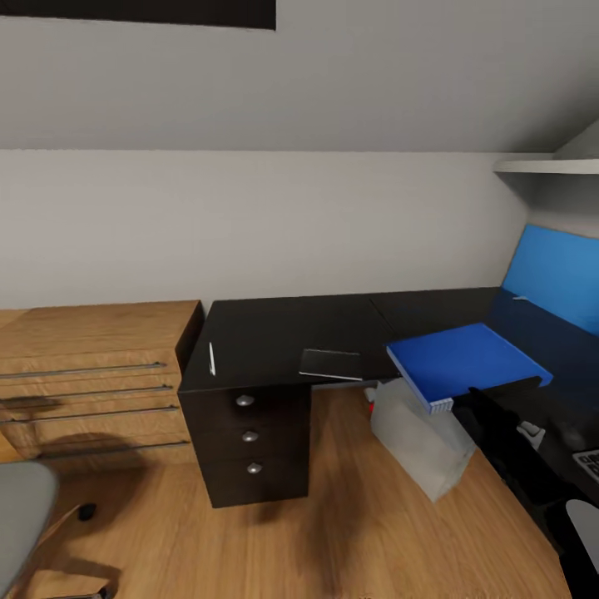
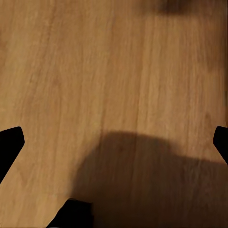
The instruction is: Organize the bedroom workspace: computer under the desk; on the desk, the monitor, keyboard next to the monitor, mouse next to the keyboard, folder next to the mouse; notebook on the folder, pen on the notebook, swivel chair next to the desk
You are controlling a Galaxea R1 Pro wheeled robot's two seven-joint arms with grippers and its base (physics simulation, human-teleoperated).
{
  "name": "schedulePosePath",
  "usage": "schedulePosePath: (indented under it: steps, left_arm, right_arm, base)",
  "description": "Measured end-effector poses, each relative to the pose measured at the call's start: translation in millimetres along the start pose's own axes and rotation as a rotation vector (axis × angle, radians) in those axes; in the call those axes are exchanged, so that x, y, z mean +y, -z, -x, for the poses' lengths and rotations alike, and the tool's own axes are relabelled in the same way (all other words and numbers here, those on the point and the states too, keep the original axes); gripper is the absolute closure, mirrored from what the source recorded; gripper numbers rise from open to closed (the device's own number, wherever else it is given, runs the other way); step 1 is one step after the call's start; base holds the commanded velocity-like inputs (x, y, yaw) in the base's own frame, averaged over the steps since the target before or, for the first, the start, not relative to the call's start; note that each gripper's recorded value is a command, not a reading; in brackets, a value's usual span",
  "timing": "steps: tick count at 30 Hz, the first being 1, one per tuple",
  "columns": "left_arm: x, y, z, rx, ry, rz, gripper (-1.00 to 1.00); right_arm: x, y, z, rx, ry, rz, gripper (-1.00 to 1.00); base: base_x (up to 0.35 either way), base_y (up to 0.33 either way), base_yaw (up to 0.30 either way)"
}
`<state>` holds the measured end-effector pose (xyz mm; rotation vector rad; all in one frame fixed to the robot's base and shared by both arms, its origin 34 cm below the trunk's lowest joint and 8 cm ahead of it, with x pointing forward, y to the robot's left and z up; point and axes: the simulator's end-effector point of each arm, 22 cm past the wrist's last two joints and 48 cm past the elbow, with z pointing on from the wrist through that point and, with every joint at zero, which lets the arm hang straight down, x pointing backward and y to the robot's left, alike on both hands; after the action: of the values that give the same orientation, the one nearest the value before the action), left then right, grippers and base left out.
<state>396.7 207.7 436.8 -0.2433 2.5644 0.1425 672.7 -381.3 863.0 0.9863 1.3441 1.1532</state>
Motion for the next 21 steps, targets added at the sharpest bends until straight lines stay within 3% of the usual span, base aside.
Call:
schedulePosePath:
  steps: [6,10,16,21]
  left_arm:
    - [0,-0.1,0,0.001,0.001,0.001,-1.00]
    - [1,-0.1,0,0.000,0.002,0.001,-1.00]
    - [1,0.0,0,0.001,0.002,0.002,-1.00]
    - [1,0.0,-1,0.001,0.002,0.001,-1.00]
  right_arm:
    - [1,-0.2,0,-0.001,0.003,0.002,1.00]
    - [6,0.4,2,0.000,-0.005,0.015,1.00]
    - [14,1.3,6,-0.008,-0.062,0.048,1.00]
    - [10,0.1,3,-0.006,-0.071,0.029,1.00]
  base:
    - [0.000,0.000,-0.203]
    - [0.000,0.000,-0.033]
    - [0.000,0.000,-0.005]
    - [0.000,0.000,0.000]
